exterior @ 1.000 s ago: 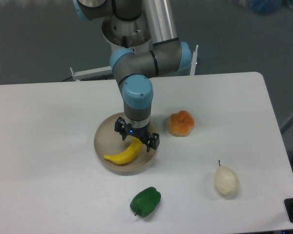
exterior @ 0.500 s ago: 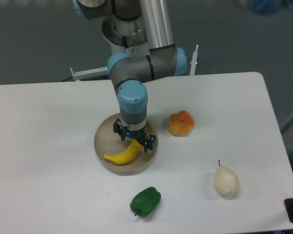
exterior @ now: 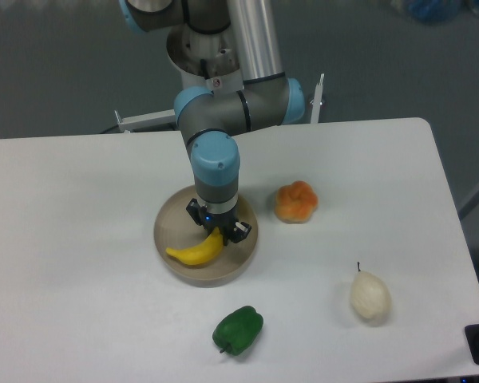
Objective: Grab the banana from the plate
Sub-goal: 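Lower the gripper onto the banana and close the fingers on it, then lift the grasped banana up off the plate and away from it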
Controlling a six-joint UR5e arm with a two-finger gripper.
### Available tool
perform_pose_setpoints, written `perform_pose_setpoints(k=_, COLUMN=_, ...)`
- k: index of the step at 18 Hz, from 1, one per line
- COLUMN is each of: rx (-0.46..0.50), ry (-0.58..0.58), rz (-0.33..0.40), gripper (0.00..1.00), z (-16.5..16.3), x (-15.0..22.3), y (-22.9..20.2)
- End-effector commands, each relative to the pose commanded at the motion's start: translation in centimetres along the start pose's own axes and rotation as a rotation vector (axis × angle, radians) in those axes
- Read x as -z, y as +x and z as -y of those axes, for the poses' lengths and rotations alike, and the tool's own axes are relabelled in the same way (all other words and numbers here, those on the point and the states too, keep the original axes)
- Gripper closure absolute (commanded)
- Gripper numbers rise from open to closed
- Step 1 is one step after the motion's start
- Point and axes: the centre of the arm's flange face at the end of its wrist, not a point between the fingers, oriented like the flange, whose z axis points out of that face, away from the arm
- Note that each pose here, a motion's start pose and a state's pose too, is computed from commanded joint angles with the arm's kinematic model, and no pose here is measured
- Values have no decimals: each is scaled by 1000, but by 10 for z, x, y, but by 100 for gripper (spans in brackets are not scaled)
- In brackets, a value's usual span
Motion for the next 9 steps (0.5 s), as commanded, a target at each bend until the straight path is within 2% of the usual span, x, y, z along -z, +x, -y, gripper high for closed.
perform_pose_setpoints(k=3, rx=3, ry=10, rz=8, gripper=63, z=-1, x=7, y=-3)
perform_pose_setpoints(k=6, rx=4, ry=35, rz=45, gripper=63, z=1, x=30, y=-7)
perform_pose_setpoints(k=9, rx=-20, ry=68, rz=88, gripper=64, z=-1, x=59, y=-31)
